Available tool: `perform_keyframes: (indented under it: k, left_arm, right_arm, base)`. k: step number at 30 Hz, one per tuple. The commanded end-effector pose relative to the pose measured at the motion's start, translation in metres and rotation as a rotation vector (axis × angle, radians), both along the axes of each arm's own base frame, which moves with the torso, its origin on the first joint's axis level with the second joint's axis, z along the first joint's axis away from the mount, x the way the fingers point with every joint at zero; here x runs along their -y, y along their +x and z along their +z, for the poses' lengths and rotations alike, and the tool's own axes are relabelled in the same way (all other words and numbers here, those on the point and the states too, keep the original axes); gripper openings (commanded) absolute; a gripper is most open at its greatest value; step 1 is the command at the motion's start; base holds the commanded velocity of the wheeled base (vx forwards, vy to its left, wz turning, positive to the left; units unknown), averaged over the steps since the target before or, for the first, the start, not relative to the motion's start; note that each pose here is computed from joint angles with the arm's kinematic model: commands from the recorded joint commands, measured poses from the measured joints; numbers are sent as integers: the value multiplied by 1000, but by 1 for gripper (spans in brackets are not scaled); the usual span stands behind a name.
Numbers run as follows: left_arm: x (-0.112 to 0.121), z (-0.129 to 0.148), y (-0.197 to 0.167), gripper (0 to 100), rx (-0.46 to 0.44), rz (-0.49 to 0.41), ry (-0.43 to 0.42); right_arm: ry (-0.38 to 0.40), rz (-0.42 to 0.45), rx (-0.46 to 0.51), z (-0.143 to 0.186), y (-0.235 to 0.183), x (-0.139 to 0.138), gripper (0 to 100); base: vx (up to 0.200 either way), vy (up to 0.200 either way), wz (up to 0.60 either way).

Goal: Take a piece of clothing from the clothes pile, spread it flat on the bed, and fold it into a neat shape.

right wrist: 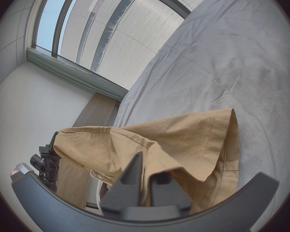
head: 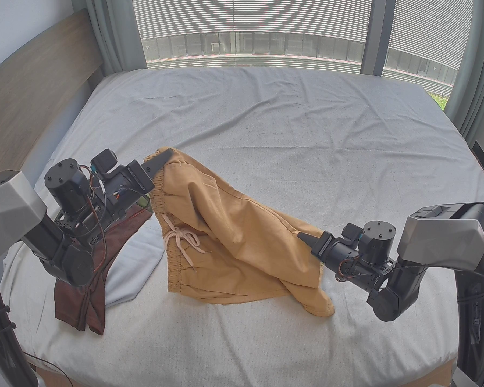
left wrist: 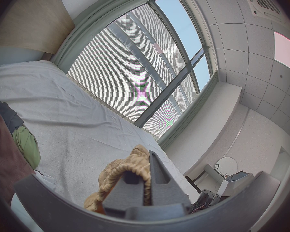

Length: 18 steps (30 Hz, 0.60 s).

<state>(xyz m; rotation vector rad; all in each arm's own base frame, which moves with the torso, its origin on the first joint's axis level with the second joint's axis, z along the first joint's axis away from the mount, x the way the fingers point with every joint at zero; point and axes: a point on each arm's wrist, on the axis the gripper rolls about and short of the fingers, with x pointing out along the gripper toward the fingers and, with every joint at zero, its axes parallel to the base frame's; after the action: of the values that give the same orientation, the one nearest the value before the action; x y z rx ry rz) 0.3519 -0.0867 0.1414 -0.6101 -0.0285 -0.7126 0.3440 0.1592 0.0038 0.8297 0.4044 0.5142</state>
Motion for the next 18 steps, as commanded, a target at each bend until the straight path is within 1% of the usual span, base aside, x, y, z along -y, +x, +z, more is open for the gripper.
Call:
perform_keyframes:
  k: [1,3,5,6,9,10,11,14,18]
  left_arm:
    - [0,0,0,0,0,-1,0]
    - [1,0,0,0,-1,-3,-1]
    - [1,1,-1,0,2,-5,-2]
    - [1,1,-1,0,2,-5,-2]
    - [2,4,-2,0,12,-7,-5]
    - [2,4,-2,0,12,-7,-5]
    - [1,11,-3,0,28,-6,-11]
    - [1,18,-6,0,48,-6,-18]
    - [0,30,-9,0,85,-7,-29]
  right_arm:
    - [15,-4,5,5,1,1,0]
    - [19,-9,15,9,1,2,0]
    - [33,-10,46,23,-1,4,0]
    - [33,-10,46,23,-1,4,0]
    - [64,-11,122,55,-4,7,0]
    - [64,-11,122,55,-4,7,0]
    - [75,-14,156,69,-7,10,0]
    - [98,-15,227,96,-12,16,0]
    - [117,-8,284,119,-19,24,0]
  base:
    - [0,0,0]
    - [0,0,0]
    - [0,0,0]
    - [0,0,0]
    - [0,0,0]
    - [0,0,0]
    - [0,0,0]
    - [0,0,0]
    - [0,0,0]
